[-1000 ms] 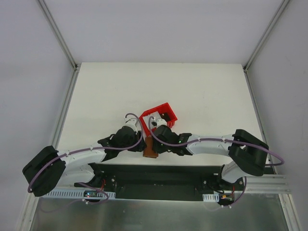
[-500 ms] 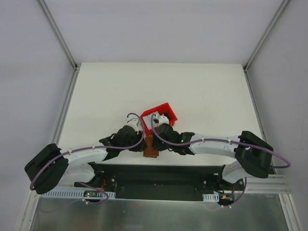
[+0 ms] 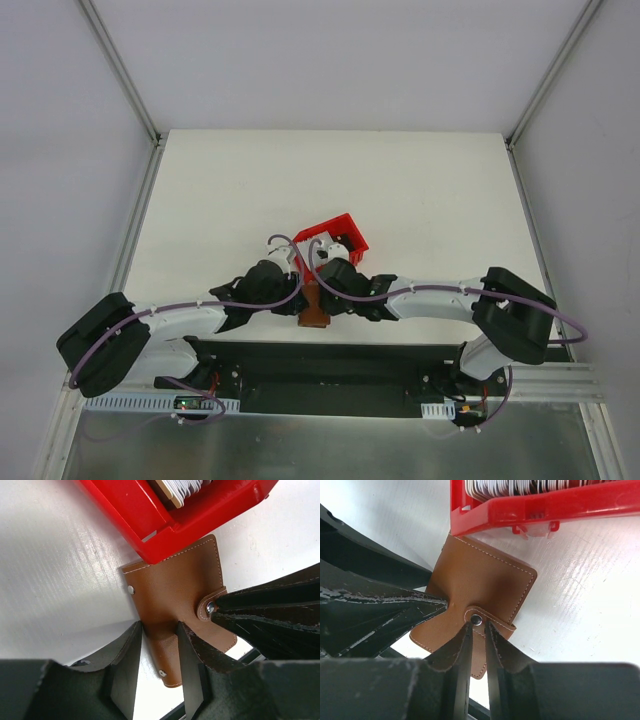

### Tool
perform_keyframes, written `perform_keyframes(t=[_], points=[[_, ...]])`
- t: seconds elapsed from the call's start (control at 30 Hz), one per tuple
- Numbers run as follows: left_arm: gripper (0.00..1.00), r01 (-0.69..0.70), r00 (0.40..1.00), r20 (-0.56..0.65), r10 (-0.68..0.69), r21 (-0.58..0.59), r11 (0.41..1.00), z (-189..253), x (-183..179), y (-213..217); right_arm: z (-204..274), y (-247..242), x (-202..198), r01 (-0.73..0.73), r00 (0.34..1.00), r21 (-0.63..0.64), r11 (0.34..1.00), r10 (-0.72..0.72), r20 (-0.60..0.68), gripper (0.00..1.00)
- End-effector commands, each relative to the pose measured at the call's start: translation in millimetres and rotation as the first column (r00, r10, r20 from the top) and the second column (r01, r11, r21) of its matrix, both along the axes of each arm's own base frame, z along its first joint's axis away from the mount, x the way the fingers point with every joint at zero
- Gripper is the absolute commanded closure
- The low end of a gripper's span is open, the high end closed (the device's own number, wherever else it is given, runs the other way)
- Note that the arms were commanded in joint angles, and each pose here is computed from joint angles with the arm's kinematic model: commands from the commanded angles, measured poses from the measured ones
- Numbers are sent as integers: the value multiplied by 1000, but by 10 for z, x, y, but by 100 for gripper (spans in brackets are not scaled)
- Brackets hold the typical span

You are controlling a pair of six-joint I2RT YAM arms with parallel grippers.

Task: Put the credit cards into the card holder
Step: Close the card holder at the center of the board.

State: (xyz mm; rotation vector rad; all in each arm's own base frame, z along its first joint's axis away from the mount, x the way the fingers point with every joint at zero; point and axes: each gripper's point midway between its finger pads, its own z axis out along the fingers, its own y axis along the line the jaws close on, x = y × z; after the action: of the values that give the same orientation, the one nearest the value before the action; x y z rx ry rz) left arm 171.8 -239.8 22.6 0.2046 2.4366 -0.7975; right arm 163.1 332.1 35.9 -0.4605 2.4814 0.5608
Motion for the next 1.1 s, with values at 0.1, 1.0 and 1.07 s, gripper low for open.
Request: perform_keyframes(t=[0.1, 1.0, 1.07], points=[[69, 4, 998, -55, -2, 32, 999, -167, -106, 85, 64, -14, 28, 23, 1000, 19, 1000, -23, 9, 80], [77, -26, 998, -49, 27, 22, 999, -149, -96, 114, -371, -166, -310, -49, 997, -262, 964, 31, -73, 87], [78, -41, 998, -50, 43, 26, 999, -158, -92, 137, -403, -201, -338, -50, 998, -298, 953, 39, -43, 87]])
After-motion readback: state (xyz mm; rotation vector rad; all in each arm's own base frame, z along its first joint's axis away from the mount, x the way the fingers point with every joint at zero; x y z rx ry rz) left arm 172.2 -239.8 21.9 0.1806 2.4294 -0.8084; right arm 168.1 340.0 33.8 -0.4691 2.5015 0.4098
